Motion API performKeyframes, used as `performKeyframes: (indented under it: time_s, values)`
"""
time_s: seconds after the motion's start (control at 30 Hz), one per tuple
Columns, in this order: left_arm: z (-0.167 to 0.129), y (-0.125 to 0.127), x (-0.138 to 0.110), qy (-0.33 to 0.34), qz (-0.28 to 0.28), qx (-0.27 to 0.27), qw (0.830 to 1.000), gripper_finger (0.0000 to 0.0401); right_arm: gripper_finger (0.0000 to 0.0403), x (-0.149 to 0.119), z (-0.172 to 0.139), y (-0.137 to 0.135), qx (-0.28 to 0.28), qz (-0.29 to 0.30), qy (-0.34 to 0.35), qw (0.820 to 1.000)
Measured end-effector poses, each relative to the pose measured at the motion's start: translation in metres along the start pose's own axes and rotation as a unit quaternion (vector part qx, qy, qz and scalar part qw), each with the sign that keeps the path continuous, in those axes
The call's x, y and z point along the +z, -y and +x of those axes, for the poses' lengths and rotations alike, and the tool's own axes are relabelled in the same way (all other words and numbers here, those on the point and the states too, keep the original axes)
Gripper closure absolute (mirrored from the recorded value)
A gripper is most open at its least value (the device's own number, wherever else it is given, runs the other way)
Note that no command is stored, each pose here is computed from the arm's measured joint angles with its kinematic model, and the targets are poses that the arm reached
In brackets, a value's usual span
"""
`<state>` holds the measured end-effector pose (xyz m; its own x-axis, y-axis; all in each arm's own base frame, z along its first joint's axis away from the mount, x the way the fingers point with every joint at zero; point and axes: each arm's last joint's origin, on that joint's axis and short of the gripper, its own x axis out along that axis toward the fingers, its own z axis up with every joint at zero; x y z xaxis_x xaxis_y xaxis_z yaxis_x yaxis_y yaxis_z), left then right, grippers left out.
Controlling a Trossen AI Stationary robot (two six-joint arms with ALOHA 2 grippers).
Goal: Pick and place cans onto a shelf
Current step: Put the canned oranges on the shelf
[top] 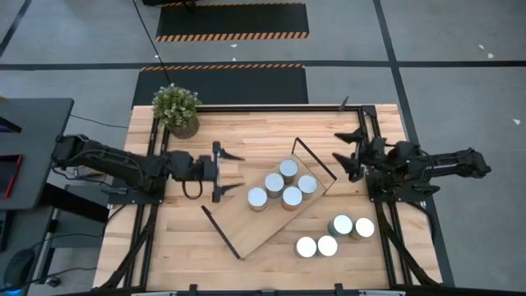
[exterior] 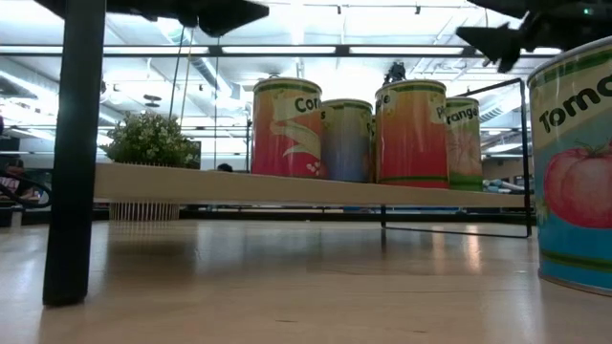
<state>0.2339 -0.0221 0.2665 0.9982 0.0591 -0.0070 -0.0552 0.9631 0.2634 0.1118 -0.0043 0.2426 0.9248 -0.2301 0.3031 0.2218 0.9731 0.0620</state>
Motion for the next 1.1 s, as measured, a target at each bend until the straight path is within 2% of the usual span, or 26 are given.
performKeyframes:
  time_s: [0.07,0.17,0.33,0.53,0.67,0.77,0.9,0.93,1.1]
  values:
    - [-0.002,-0.008,-0.003,0.011,-0.006,0.017,1.000,0.0046,0.0056,0.003,0.008,-0.004,0.035,-0.009,-0.041,0.999]
    - [-0.007,-0.015,-0.012,0.023,-0.013,0.018,0.999,0.0046,0.0056,0.005,0.019,-0.011,0.050,0.000,-0.118,0.992]
    - [-0.014,-0.017,-0.024,0.049,-0.012,0.001,0.999,0.0046,0.0056,0.009,0.036,-0.024,0.034,0.006,-0.256,0.966]
    - [-0.018,-0.020,-0.021,0.059,-0.012,0.008,0.998,0.0046,0.0056,0.036,0.054,-0.046,0.017,0.011,-0.358,0.934]
    - [-0.025,-0.020,-0.018,0.064,-0.017,0.007,0.998,0.0046,0.0056,0.046,0.057,-0.060,0.000,0.040,-0.450,0.892]
    - [-0.026,-0.020,-0.017,0.066,-0.042,0.005,0.997,0.0046,0.0056,0.052,0.056,-0.073,-0.022,0.059,-0.518,0.853]
    - [-0.026,-0.020,-0.017,0.066,-0.073,0.003,0.995,0.0046,0.0056,0.060,0.050,-0.085,-0.089,0.078,-0.586,0.802]
    - [-0.026,-0.020,-0.017,0.065,-0.083,0.003,0.994,0.0046,0.0056,0.058,0.048,-0.087,-0.109,0.083,-0.603,0.786]
    - [-0.026,-0.019,-0.021,0.044,-0.103,-0.002,0.994,0.0046,0.0056,0.046,0.034,-0.099,-0.175,0.127,-0.703,0.677]
